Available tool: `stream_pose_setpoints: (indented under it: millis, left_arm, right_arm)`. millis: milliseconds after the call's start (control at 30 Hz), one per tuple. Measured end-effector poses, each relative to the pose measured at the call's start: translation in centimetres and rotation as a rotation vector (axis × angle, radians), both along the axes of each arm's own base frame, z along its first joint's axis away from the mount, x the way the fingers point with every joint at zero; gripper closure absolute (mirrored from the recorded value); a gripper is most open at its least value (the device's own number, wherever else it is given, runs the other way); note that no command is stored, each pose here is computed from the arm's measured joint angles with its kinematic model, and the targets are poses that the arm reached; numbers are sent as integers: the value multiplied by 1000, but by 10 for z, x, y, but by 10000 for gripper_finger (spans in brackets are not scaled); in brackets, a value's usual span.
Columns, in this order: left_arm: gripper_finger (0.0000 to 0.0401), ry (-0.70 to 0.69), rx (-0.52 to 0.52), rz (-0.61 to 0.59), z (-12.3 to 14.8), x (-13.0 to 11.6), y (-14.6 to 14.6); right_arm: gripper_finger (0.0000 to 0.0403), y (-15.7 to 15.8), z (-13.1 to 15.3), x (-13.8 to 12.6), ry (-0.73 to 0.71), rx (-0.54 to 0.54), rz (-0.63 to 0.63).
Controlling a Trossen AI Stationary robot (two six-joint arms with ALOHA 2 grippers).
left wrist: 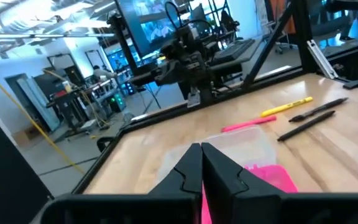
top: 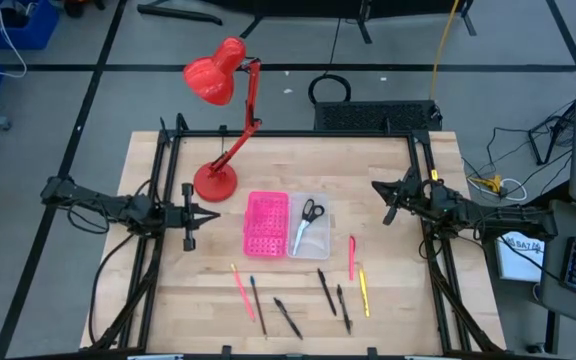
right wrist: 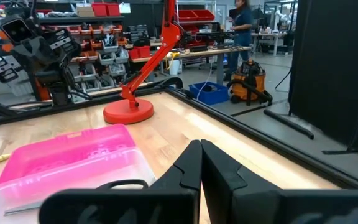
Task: Pick & place school supplies into a supply box
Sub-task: Put the pink pen into the supply box
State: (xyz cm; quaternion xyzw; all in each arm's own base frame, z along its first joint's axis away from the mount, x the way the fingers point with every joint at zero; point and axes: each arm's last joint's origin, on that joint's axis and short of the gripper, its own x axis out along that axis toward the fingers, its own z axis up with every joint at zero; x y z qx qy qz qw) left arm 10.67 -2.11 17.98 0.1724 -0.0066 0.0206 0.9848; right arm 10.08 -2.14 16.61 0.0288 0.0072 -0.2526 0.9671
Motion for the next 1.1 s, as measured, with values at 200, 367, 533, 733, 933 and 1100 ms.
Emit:
stream_pose_setpoints:
  millis: [200, 367, 533, 733, 933, 1100]
  left_arm:
    - [371, 41, -32, 3, -4, 0, 0]
    - [377, 42, -34, 5, -4, 0, 0]
    - [392, -5, -15, 60, 0, 0, 2]
    - [390, -2, -17, 75, 0, 0, 2]
    - [362, -3, -17, 80, 0, 0, 3]
    - [355, -2, -23, 80, 0, 0, 3]
  right_arm:
    - [403, 0, 0, 0, -1, 1, -1]
    - [403, 0, 0, 0, -7, 12, -1]
    - [403, 0, 0, 0, -17, 25, 6]
    - [403, 6, 21, 5, 12, 31, 153]
    - [403, 18, 85, 31, 201, 42, 155]
    - [403, 32, 121, 71, 529, 110, 39]
